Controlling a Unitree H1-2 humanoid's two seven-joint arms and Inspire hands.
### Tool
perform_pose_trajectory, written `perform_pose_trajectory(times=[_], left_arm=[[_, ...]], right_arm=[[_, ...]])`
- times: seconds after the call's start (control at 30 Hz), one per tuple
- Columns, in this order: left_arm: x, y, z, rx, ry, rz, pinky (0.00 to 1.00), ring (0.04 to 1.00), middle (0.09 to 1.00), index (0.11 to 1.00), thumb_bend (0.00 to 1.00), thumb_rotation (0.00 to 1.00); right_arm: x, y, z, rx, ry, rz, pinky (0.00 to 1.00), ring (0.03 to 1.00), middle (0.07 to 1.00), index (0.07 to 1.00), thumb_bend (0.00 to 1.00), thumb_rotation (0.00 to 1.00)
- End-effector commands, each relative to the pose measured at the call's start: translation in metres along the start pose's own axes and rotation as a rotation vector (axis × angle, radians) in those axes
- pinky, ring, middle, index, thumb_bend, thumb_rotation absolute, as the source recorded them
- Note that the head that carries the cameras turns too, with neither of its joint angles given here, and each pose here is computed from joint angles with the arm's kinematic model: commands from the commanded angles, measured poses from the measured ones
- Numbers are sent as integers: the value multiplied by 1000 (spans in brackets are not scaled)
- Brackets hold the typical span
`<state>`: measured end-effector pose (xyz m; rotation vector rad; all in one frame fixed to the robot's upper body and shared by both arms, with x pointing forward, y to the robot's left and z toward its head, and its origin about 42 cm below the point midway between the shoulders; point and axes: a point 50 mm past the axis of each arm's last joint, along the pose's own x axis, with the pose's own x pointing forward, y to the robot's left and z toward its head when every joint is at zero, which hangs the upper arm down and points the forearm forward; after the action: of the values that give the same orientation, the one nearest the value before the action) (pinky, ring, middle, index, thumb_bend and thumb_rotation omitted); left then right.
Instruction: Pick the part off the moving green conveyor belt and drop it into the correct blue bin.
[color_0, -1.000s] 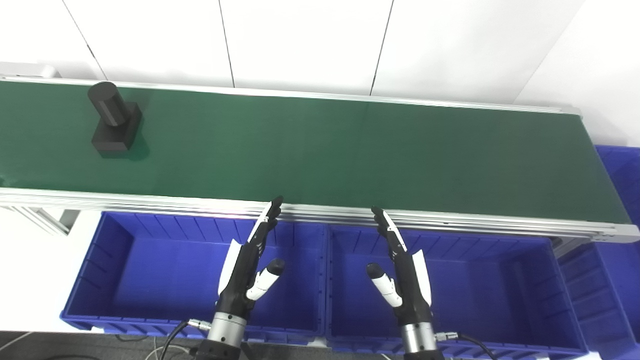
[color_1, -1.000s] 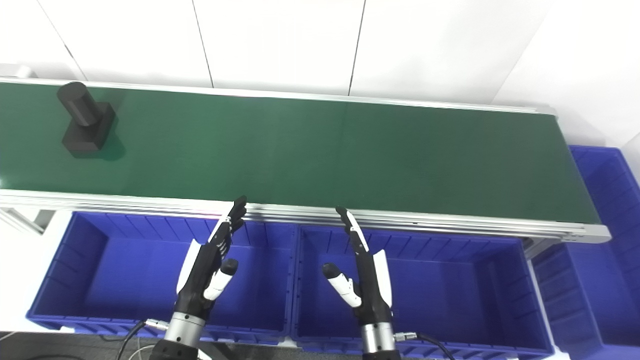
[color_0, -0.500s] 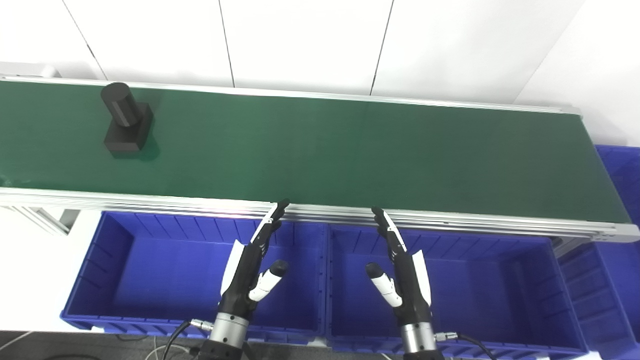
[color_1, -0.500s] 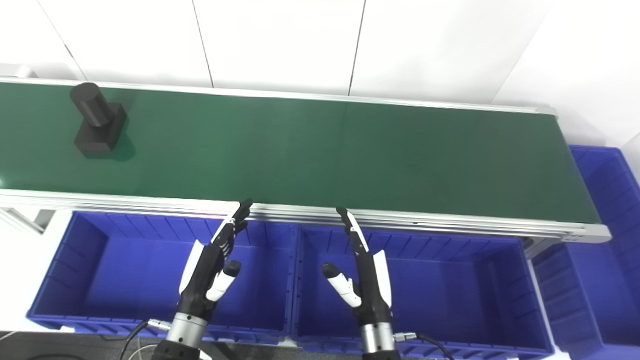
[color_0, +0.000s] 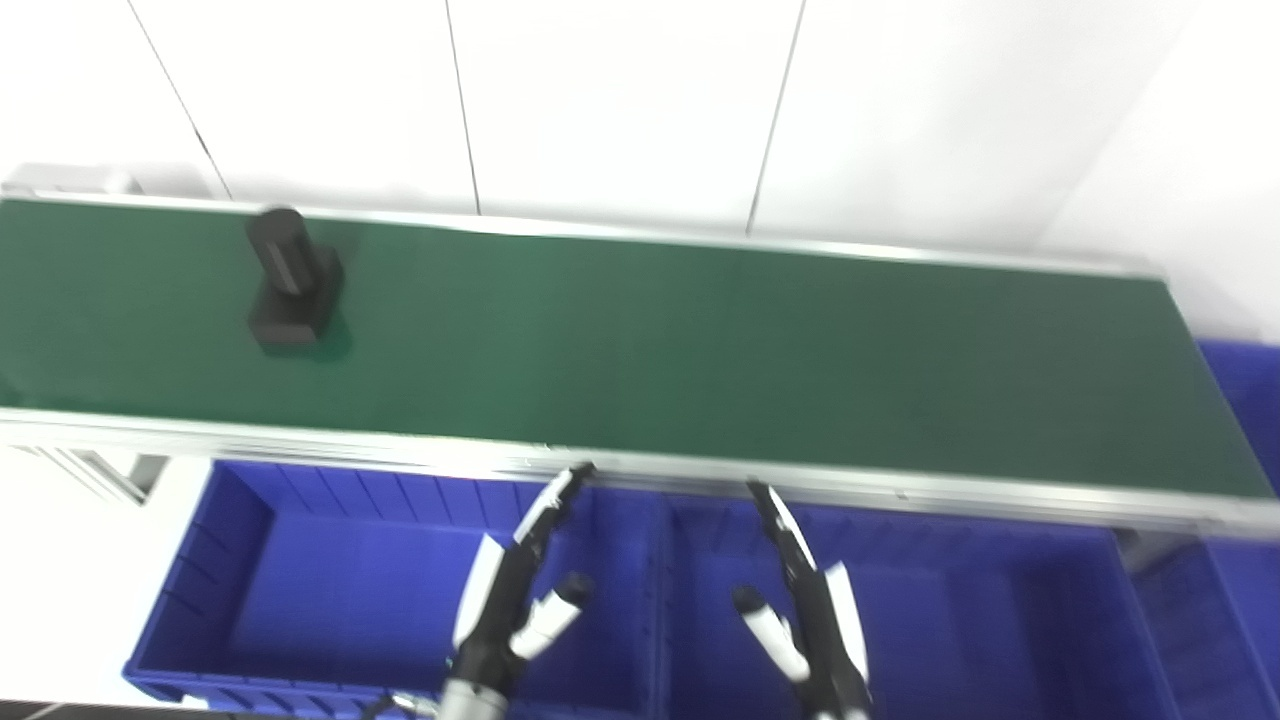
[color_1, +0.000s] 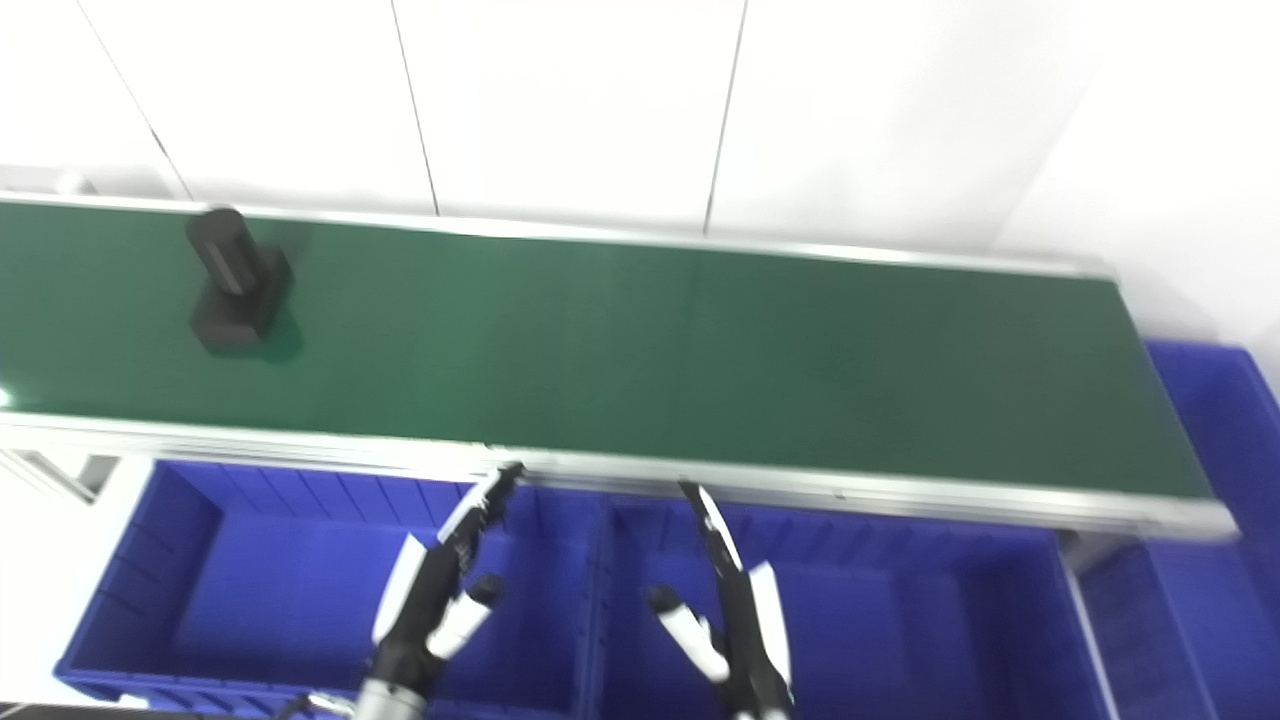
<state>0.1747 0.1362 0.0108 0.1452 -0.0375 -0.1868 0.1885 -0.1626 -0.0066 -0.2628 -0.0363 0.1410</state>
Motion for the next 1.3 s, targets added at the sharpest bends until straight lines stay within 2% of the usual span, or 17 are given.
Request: perform_pose_trajectory(times=[0.0,0.23,0.57,0.67,0.7,0.8,0.87,0.93,1.03,1.07,1.13,1.27], left_arm=[[11,1,7,-2,-66,9,935,942,940,891,834,961],[16,-2,3,41,-76,15,907,913,912,858,818,939],[17,-7,2,42,-79,6,877,894,894,839,856,900],[16,-8,2,38,-77,5,855,891,894,838,874,885],[16,-9,2,38,-77,4,853,891,894,838,876,883],[17,-9,0,44,-75,-2,850,894,899,841,865,877],[17,-10,-1,48,-71,-6,823,888,899,839,869,879],[18,-10,-2,49,-68,-7,814,886,898,838,869,878],[20,-10,-3,56,-67,-6,799,877,892,833,871,871],[21,-10,-4,59,-66,-6,793,875,892,833,876,877],[22,-10,-5,61,-64,-6,777,872,889,831,883,879],[23,-10,-4,58,-64,-9,773,873,890,839,889,887]], right_arm=[[10,0,6,20,-49,-4,936,953,953,931,807,934],[12,-2,-1,-5,-32,-17,932,944,944,921,820,951],[12,-7,-3,-12,-29,-19,940,944,945,926,805,957],[12,-9,-1,-25,-47,-32,912,909,925,912,823,953],[13,-10,2,-63,-86,-27,907,903,922,910,828,955],[17,-16,15,-177,-253,12,858,889,907,910,758,958],[19,-19,27,-186,-338,25,840,880,897,905,756,898],[22,-22,38,-173,-399,25,831,876,894,902,760,885],[30,-26,56,-137,-471,14,813,874,897,903,779,874],[36,-27,64,-116,-491,6,809,870,893,891,771,838],[45,-29,75,-88,-516,-1,828,872,893,879,805,815],[65,-34,95,-50,-563,-16,850,876,895,882,799,790]])
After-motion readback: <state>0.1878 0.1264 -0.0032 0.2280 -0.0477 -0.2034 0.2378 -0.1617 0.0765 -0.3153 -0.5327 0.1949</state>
